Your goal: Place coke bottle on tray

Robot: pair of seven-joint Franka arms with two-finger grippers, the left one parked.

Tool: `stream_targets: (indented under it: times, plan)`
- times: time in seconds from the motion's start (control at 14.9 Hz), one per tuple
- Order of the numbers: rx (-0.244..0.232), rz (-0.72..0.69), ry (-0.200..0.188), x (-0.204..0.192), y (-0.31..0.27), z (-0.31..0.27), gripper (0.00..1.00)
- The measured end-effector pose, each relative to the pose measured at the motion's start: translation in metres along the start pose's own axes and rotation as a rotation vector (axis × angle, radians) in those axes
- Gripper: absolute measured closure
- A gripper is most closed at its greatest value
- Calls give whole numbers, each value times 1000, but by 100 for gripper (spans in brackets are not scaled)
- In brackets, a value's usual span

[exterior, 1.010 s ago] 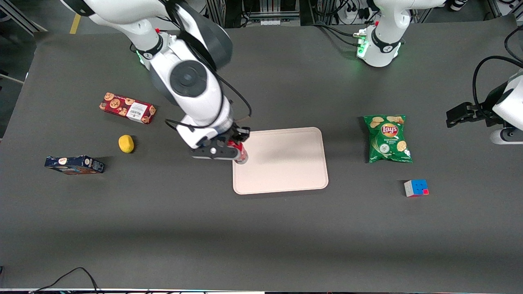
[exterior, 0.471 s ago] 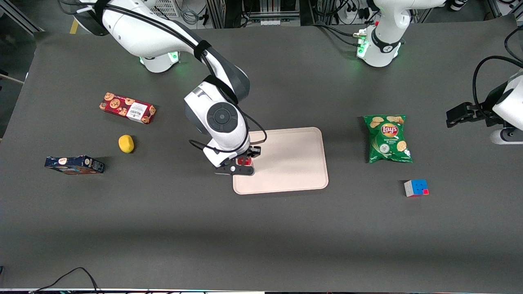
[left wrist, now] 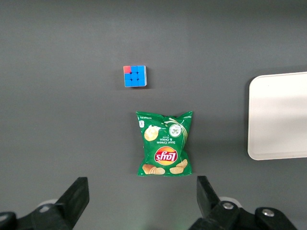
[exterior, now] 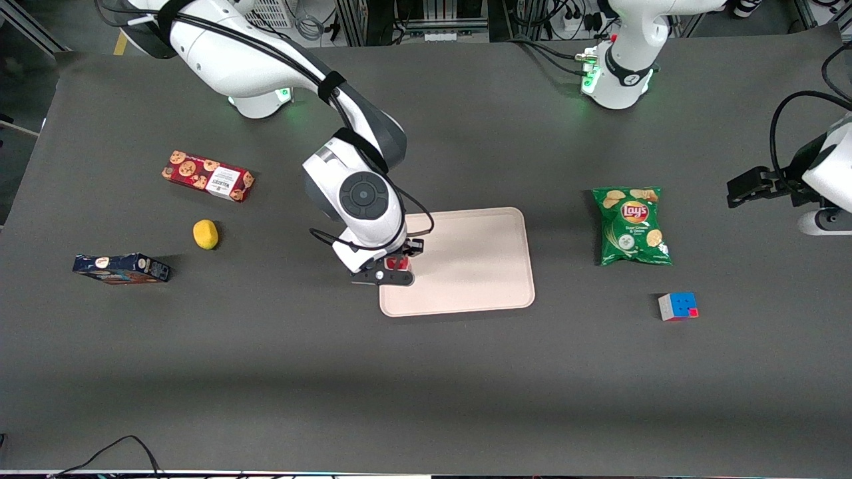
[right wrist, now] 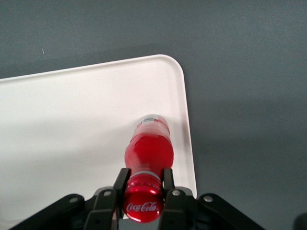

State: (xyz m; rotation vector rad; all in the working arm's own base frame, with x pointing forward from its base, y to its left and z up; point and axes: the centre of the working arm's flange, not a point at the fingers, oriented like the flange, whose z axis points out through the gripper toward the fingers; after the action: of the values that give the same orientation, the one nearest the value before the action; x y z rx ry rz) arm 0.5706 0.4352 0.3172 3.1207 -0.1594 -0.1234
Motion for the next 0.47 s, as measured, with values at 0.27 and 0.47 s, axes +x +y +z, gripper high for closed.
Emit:
stream_targets:
  times: [0.27,0.47]
  plan:
    - [10,6,9,1,0,-2,42]
    - [33,30,50,12,12,-34,15]
